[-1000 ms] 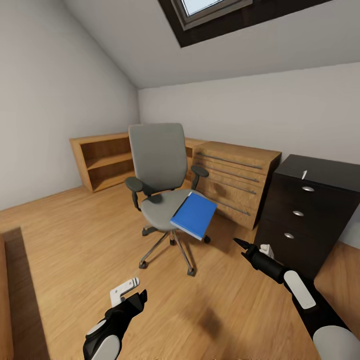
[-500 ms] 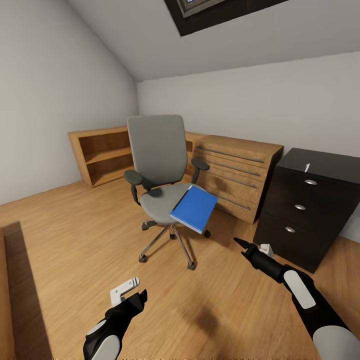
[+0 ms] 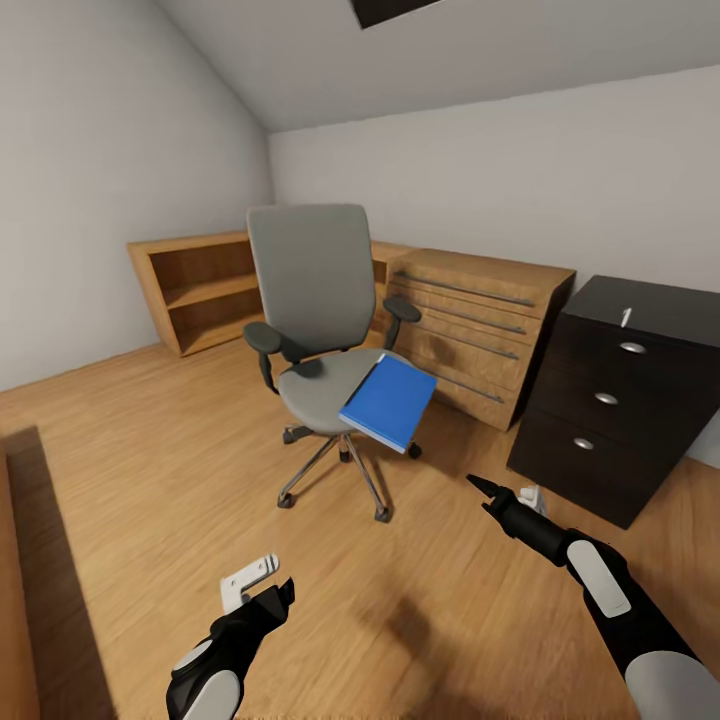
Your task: In the bedroom, organize the workspace by keeping the computer under the desk, ensuring the monitor is on the desk, placing the keyboard on the desk next to the monitor, placing the mouse on the desk next to the keyboard, moving the folder from the swivel chair onto the desk next to the mouse, stacking the notebook on top of the folder with the pen on top of the notebook, and positioning the swivel chair next to the desk.
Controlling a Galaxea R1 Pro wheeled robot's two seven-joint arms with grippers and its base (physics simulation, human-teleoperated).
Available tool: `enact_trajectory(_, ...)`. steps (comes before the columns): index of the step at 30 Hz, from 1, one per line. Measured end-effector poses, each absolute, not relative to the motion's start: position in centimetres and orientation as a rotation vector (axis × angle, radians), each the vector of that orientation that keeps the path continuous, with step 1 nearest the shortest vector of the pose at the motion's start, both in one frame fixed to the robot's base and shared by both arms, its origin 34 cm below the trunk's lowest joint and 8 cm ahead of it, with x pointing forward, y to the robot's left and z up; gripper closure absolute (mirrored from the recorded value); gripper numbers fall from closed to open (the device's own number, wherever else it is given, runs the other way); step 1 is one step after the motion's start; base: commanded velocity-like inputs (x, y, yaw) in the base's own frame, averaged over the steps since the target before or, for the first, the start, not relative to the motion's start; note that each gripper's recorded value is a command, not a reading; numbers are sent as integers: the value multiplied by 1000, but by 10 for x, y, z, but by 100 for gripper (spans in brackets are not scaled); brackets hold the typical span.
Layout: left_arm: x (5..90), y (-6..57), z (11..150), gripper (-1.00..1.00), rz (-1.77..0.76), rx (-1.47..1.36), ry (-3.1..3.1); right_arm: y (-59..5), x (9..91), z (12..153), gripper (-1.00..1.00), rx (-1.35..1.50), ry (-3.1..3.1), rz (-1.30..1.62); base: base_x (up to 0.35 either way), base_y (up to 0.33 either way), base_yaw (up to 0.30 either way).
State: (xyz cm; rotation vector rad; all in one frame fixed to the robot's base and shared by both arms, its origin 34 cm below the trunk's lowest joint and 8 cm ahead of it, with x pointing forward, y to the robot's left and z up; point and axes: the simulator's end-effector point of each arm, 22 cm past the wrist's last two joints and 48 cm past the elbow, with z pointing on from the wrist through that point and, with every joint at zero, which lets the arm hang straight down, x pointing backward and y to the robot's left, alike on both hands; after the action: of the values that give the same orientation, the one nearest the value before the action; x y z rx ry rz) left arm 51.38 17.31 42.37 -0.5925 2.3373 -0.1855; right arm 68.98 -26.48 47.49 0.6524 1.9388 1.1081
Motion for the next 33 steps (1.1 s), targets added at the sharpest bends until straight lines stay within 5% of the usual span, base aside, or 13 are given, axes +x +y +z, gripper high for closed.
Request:
enact_trajectory(17, 511, 173, 411, -100, -180, -596, 2364, -268, 691, 456, -100, 688, 1953, 1087, 5, 0, 0)
enact_trajectory(33, 510, 170, 411, -100, -183, -586, 2367, -249, 697, 470, -100, 780, 1849, 1205, 155, 8, 0)
